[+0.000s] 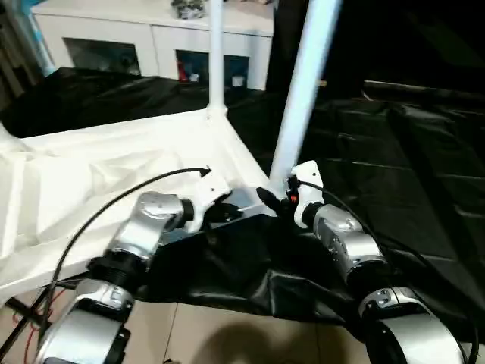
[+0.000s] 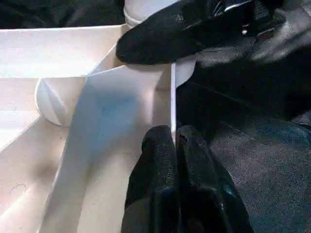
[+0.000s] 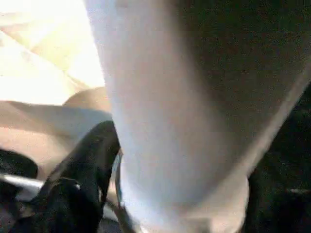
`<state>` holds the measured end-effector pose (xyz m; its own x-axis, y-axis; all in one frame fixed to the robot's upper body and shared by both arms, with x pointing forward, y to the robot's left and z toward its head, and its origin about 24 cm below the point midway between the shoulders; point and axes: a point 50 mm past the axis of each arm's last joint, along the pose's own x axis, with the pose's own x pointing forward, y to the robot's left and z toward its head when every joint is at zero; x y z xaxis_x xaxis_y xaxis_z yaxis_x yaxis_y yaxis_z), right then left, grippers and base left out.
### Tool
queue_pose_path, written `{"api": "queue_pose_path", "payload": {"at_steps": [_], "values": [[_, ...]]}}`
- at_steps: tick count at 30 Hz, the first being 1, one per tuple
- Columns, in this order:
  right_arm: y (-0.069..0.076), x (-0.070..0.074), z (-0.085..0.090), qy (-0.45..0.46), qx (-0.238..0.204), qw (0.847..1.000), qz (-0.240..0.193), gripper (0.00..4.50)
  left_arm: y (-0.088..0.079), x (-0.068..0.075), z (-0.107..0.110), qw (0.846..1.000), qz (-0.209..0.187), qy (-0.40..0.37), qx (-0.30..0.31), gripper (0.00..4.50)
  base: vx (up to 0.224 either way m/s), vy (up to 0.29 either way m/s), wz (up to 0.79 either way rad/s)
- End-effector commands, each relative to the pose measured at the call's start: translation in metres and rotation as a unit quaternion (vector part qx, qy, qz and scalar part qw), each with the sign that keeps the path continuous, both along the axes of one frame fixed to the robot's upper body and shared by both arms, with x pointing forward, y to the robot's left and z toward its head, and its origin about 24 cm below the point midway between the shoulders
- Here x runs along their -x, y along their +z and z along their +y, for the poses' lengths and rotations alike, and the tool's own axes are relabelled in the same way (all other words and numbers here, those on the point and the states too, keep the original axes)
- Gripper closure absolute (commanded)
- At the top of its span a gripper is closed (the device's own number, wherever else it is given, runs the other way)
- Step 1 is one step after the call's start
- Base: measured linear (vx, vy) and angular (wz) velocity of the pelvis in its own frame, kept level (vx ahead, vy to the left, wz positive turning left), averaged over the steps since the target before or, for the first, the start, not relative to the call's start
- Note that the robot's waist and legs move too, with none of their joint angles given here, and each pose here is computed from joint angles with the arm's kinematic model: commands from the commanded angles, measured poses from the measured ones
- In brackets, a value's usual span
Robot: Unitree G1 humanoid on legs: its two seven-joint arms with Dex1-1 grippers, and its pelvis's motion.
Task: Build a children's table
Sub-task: Rotate leg to tighten
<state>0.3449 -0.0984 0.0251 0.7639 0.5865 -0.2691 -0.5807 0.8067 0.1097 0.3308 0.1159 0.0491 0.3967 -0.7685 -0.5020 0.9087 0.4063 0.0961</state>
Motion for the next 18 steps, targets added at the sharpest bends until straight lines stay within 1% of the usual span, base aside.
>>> {"api": "queue_pose_path", "payload": {"at_steps": [1,4,5,6,8,9,11,13,15,16,18], "values": [[-0.004,0.009,0.023,0.091,0.001,0.996,0.018,0.59,0.000,0.011,-0.032,0.997,0.006,-0.067,0.041,4.50,0.000,0.000,0.00],[0.000,0.013,0.018,0.151,0.003,0.989,0.002,0.59,0.000,0.012,-0.023,0.997,0.008,-0.075,0.035,4.50,0.000,0.000,0.00],[0.000,0.013,0.018,0.151,0.003,0.989,0.002,0.59,0.000,0.012,-0.023,0.997,0.008,-0.075,0.035,4.50,0.000,0.000,0.00],[0.004,0.018,0.012,0.203,0.000,0.979,-0.009,0.59,0.000,0.013,-0.015,0.996,0.011,-0.086,0.031,4.50,0.000,0.000,0.00],[0.007,0.021,0.008,0.231,-0.004,0.973,-0.012,0.59,0.000,0.014,-0.010,0.995,0.014,-0.093,0.028,4.50,0.000,0.000,0.00],[0.009,0.024,0.002,0.258,-0.009,0.966,-0.010,0.59,0.000,0.014,-0.004,0.995,0.018,-0.100,0.022,4.50,0.000,0.000,0.00],[0.011,0.026,-0.002,0.277,-0.010,0.961,-0.005,0.59,0.000,0.014,0.001,0.994,0.020,-0.109,0.019,4.50,0.000,0.000,0.00],[0.012,0.031,-0.010,0.313,-0.010,0.950,0.010,0.59,0.002,0.015,0.011,0.992,0.028,-0.124,0.011,4.50,0.000,0.000,0.00],[0.012,0.033,-0.014,0.327,-0.003,0.945,0.016,0.59,0.002,0.014,0.017,0.991,0.033,-0.130,-0.001,4.50,0.000,0.000,0.00],[0.011,0.033,-0.015,0.331,0.001,0.944,0.018,0.84,0.002,0.014,0.019,0.991,0.035,-0.133,-0.005,4.50,0.000,0.000,0.00],[0.013,0.035,-0.017,0.342,-0.001,0.939,0.021,0.90,0.003,0.013,0.025,0.989,0.042,-0.139,-0.014,4.50,0.000,0.000,0.00]]}}
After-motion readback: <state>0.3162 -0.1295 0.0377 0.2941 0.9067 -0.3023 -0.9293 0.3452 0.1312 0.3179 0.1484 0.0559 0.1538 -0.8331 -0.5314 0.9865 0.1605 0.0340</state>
